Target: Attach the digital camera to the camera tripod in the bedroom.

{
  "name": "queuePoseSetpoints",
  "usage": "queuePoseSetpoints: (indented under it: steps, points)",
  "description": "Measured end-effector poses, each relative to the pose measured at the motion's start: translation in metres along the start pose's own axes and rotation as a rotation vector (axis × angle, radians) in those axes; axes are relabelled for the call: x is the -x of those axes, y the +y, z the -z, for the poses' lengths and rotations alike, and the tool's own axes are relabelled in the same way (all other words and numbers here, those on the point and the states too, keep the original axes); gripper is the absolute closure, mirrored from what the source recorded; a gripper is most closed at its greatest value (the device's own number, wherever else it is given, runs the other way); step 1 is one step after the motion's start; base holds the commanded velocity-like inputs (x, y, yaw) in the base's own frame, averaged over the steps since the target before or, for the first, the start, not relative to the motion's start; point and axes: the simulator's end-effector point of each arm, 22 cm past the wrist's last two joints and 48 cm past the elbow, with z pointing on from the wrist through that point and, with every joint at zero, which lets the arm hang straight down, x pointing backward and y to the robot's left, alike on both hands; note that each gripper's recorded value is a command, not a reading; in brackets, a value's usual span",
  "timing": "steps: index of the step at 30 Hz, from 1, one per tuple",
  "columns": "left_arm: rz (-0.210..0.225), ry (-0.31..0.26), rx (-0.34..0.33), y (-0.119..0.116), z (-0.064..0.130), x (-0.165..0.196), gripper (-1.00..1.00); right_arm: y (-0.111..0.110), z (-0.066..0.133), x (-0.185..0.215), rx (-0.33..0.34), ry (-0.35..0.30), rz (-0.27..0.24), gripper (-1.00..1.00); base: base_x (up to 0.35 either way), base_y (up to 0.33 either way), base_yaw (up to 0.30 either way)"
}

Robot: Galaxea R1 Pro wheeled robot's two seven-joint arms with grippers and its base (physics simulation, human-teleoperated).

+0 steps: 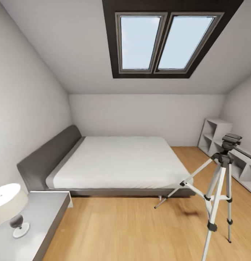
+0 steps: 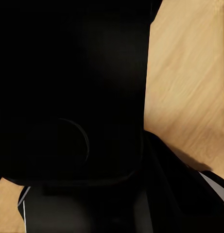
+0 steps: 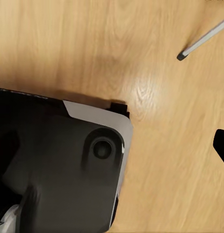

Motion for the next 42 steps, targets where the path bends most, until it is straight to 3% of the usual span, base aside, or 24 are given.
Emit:
queuePoseSetpoints:
  steps: [42]
  points:
    - [0.0, 0.001, 0.0, 0.0, -0.0002, -0.0002, 1.0, -0.0001, -0.0002, -0.0001, 0.0, 0.001, 0.0, -1.0, 0.008, 0.01, -0.291]
